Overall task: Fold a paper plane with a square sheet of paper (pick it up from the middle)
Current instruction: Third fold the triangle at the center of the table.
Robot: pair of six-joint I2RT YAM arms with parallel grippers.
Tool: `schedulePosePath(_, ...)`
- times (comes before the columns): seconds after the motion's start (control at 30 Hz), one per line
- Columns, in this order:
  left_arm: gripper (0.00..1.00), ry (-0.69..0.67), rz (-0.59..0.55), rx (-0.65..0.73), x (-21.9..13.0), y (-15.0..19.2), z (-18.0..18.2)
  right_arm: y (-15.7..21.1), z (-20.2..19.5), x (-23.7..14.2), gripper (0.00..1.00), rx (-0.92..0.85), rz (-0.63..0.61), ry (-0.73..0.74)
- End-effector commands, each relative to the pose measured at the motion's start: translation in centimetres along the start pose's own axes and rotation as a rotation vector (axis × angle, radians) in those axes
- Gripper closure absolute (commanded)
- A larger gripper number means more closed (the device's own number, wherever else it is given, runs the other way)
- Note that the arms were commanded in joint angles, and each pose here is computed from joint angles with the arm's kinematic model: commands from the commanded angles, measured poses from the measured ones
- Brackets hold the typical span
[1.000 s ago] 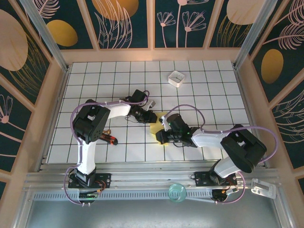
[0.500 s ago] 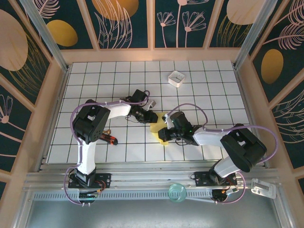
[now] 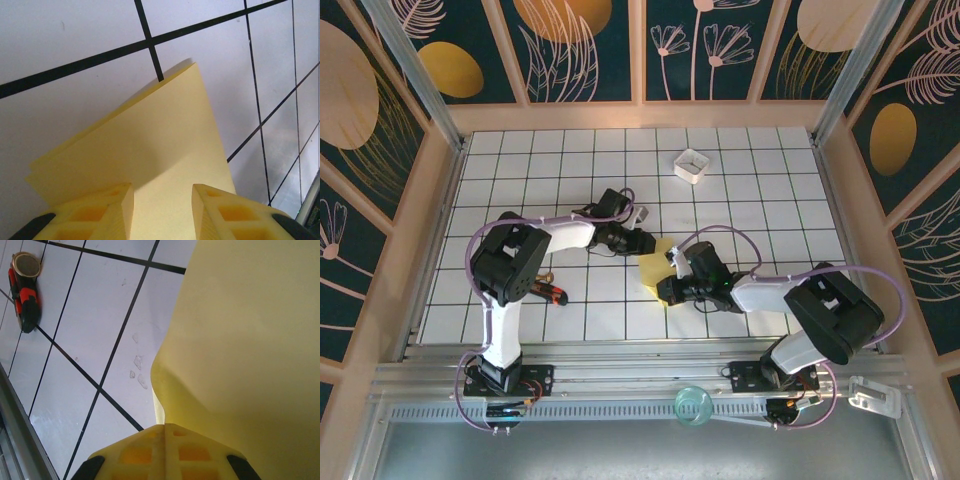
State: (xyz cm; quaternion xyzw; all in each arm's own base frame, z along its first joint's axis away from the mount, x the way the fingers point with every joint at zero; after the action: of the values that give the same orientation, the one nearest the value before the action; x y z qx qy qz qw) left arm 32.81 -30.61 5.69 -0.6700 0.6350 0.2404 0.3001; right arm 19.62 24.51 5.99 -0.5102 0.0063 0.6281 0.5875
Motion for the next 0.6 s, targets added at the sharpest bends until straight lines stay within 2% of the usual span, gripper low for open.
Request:
schedulePosePath(0.0,0.63,0.062,-0.041,-0.001,-0.8,-0.5,-1.7,-0.7,0.6,-0.4,1.00,-0.004,-0.039,-0.032)
schedulePosePath(0.4,0.64,0.081,0.039,-0.005,1.0,1.5,-2.0,-1.7,0.8,-0.4,1.00,0.000,-0.060,-0.034)
schedulePosePath(0.57,0.67,0.013,0.047,-0.010,1.8,1.6,-0.6,-2.2,1.0,-0.3,1.00,0.013,-0.071,-0.047)
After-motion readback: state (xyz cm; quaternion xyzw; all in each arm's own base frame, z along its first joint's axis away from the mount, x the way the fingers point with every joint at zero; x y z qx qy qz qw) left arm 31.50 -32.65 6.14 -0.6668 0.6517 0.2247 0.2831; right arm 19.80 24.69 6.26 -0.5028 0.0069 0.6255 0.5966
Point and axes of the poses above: each hand's point on the last joint's axis, 136 mm out from that joint toward the fingers, its own x axis out along the fingers, its own z axis along the line the jaws close on, y = z × x, the point moved 4 cm from there along -x, back along the fingers, and after that the axes turned 12 degrees about -x, right-handed, at the moved point
